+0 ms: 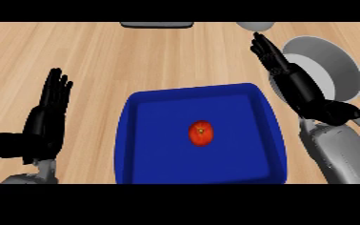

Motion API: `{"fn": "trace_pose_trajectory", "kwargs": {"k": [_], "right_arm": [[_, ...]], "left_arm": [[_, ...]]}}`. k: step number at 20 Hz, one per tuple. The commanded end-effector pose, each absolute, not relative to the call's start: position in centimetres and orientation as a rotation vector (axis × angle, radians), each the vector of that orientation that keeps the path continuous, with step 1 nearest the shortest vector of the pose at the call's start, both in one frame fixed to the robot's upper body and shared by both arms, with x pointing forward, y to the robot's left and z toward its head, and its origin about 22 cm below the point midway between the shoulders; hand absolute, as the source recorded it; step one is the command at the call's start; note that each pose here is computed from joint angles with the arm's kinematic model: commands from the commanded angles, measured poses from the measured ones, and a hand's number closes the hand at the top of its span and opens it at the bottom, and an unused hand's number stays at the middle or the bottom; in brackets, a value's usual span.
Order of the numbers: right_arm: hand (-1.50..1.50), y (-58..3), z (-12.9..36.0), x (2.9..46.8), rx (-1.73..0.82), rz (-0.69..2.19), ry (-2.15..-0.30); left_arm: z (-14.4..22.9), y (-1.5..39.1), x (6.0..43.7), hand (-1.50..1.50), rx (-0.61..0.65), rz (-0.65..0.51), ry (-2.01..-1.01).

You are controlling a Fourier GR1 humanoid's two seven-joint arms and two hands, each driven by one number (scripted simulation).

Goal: Pick the tomato from the tray and place it in the pot

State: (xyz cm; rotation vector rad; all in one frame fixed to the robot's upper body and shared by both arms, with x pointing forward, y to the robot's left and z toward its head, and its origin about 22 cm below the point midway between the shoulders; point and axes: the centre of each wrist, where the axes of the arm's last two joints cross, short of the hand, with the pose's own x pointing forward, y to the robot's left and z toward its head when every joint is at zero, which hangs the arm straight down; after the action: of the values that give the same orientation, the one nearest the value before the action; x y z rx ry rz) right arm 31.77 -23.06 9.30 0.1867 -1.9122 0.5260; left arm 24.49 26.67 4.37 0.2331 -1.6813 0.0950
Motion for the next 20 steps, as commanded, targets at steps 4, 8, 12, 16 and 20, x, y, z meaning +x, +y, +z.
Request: {"fn": "trace_pose_trajectory", "kwargs": {"k": [4,8,12,16,20], "right_arm": [[1.5,-21.4,13.3,35.7,0.704,0.727,-1.906],[1.5,-25.3,16.4,37.3,0.18,1.07,-1.956],[-1.5,-26.1,11.6,38.7,0.45,1.108,-2.017],[-1.5,-28.5,9.9,38.4,0.54,1.228,-2.071],[-1.5,-27.8,12.6,39.8,0.415,1.465,-2.009]], "left_arm": [[7.0,25.0,26.8,0.0,0.156,0.029,-1.807],[8.5,24.5,27.9,0.0,0.088,0.019,-1.806],[9.6,24.4,29.2,0.0,0.047,0.015,-1.812],[8.6,25.4,28.9,0.0,0.066,0.021,-1.793],[8.3,25.0,30.1,0.0,0.083,0.027,-1.776]]}}
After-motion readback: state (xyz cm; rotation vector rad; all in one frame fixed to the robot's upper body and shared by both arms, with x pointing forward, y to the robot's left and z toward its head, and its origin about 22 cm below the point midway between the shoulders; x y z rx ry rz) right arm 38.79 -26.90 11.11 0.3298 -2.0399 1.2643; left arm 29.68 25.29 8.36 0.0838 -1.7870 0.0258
